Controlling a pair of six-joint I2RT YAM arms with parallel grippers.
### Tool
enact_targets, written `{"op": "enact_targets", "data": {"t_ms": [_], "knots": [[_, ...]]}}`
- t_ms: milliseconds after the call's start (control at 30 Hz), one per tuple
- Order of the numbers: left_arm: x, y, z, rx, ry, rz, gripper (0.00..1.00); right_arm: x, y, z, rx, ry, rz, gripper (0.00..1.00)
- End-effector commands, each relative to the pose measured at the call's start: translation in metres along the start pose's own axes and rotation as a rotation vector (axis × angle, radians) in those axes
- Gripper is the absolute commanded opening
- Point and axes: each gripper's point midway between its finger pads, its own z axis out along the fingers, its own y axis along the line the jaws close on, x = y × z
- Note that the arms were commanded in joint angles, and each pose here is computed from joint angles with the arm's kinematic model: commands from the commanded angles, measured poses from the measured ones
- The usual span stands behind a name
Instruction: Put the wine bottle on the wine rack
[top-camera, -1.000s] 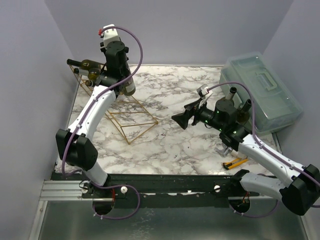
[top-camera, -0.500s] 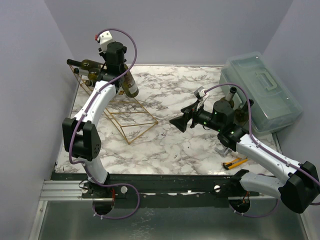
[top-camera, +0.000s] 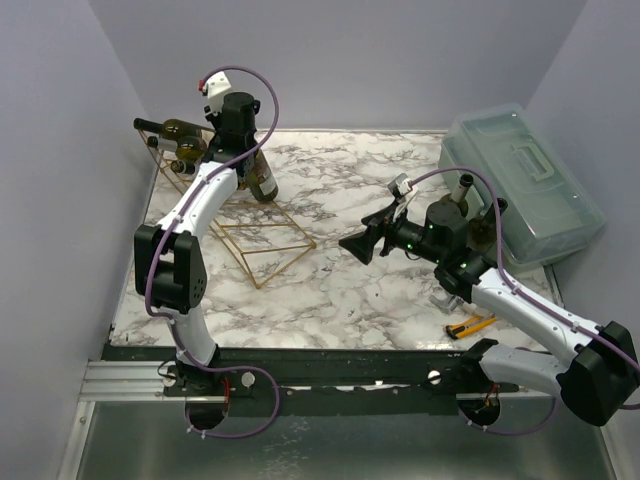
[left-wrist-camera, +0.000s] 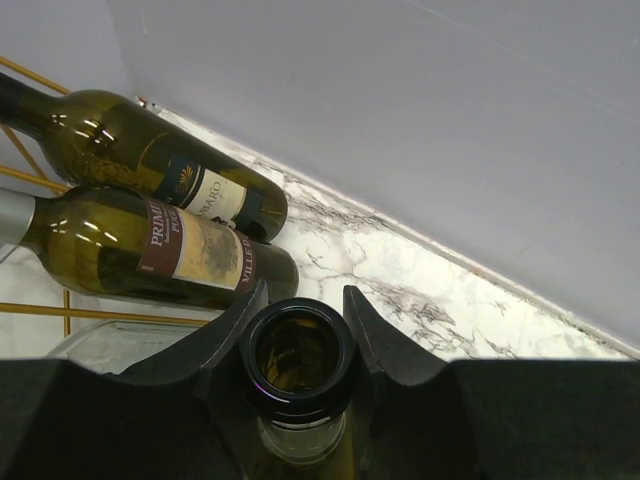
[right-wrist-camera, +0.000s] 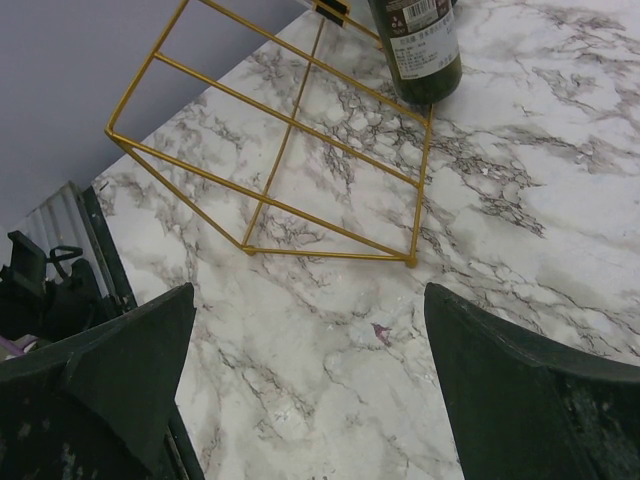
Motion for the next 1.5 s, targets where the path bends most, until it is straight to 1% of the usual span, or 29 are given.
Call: {"op": "enact_targets", "data": {"t_ms": [0, 200, 300, 467, 733, 1000, 1200, 1467], "knots": [[-0.02, 0.008, 0.001, -0.018, -0.069, -0.143, 0.0, 0.002, 0.0, 0.003, -0.005, -0.007, -0.003, 1.0], [-0.006, 0.023, 0.005, -0.054, -0.036, -0.223, 0.0, 0.001, 0.0, 0.002, -0.003, -0.014, -0.002, 1.0], [0.003, 0.031, 0.003, -0.082, -0.007, -0.231, 0.0, 0.001, 0.001, 0.001, -0.004, -0.017, -0.002, 1.0], [0.01, 0.042, -0.004, -0.105, 0.004, -0.25, 0.0, 0.002, 0.004, 0.001, -0.008, -0.019, -0.004, 1.0], [0.017, 0.044, -0.018, -0.03, -0.011, -0.242, 0.0, 0.002, 0.013, 0.0, -0.022, -0.024, -0.012, 1.0], [0.03, 0.057, -0.031, 0.012, -0.074, -0.255, 0.0, 0.003, 0.02, 0.0, -0.036, -0.025, -0.019, 1.0], [0.045, 0.055, -0.035, 0.06, -0.06, -0.253, 0.0, 0.002, 0.024, -0.002, -0.042, -0.033, -0.023, 1.0], [0.062, 0.069, -0.038, 0.026, -0.052, -0.235, 0.0, 0.001, 0.027, -0.004, -0.043, -0.044, -0.03, 1.0]]}}
